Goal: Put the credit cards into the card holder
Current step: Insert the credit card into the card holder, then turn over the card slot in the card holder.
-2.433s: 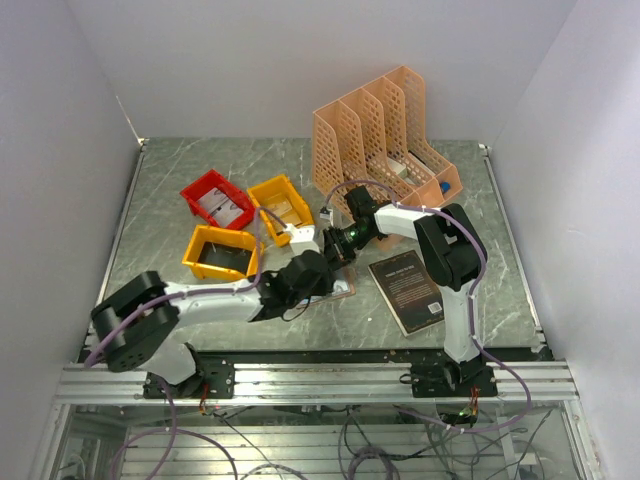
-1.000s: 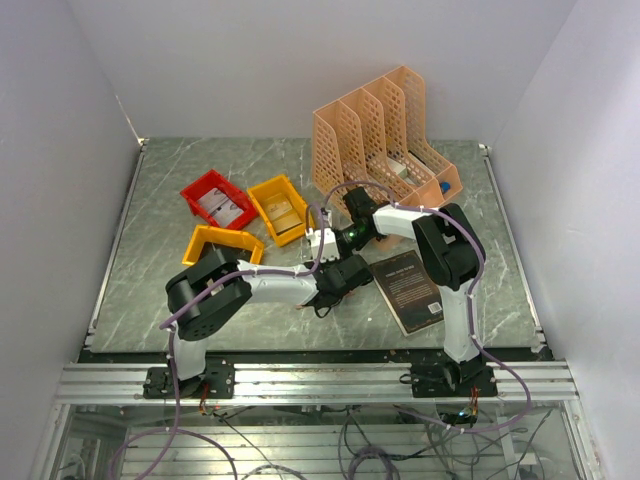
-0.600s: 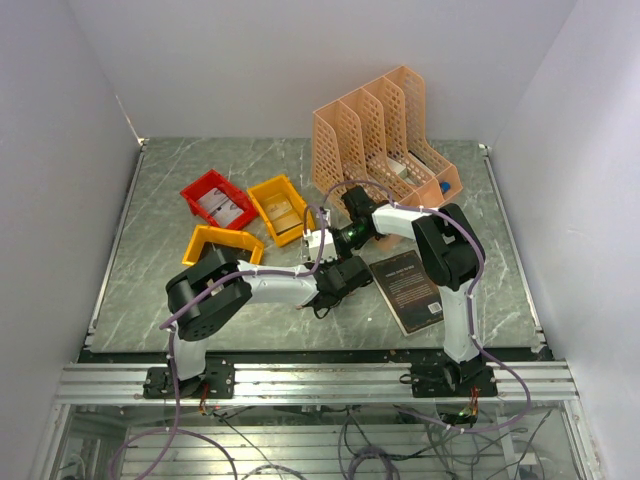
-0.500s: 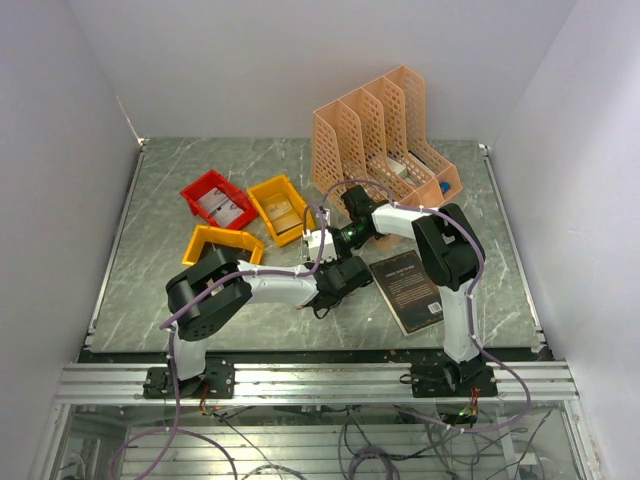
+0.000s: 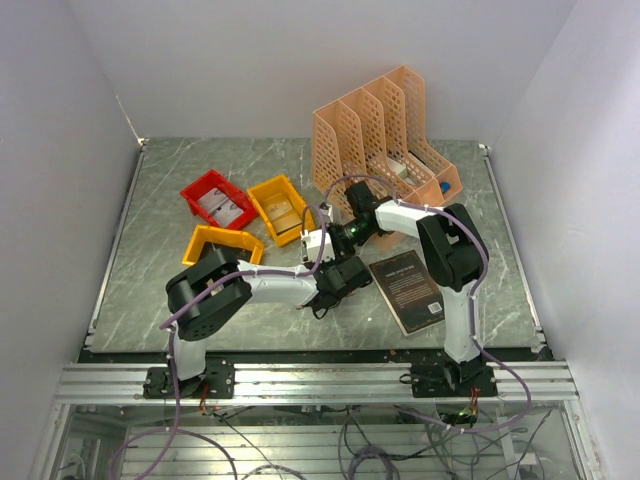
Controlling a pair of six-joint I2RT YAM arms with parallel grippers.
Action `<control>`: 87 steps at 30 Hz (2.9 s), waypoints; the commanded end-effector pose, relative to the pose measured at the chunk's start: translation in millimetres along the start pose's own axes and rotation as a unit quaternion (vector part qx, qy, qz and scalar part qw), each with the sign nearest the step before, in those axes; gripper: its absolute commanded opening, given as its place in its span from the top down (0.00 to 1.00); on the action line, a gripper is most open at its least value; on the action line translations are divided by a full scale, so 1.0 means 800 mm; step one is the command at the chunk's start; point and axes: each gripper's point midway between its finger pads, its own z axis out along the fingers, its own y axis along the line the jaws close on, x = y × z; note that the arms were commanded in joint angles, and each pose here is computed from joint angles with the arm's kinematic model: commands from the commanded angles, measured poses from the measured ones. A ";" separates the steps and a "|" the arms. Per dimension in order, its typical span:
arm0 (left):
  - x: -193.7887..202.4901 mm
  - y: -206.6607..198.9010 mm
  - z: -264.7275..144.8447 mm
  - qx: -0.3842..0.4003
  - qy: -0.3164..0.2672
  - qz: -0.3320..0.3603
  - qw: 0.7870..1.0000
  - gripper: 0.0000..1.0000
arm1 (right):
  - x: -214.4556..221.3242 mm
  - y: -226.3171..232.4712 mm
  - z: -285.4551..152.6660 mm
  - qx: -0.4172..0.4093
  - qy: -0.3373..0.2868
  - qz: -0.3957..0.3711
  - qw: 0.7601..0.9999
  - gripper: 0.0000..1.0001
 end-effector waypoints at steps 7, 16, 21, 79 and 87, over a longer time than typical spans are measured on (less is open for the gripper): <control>-0.036 0.007 -0.014 -0.002 -0.042 -0.003 0.999 0.57 | -0.013 -0.002 -0.027 0.040 -0.020 -0.044 0.998 0.62; -0.055 0.000 -0.043 0.055 -0.037 0.002 0.998 0.54 | -0.020 0.014 -0.037 0.026 -0.030 -0.079 0.996 0.62; -0.062 0.009 -0.060 0.092 -0.036 0.026 0.995 0.51 | -0.022 0.016 -0.040 0.028 -0.034 -0.098 0.994 0.64; -0.027 0.096 -0.041 0.262 0.086 -0.049 0.960 0.88 | 0.022 -0.028 0.029 0.150 0.071 -0.148 0.975 0.99; -0.030 0.091 -0.034 0.255 0.088 -0.039 0.962 0.89 | 0.022 -0.028 0.029 0.149 0.072 -0.148 0.975 1.00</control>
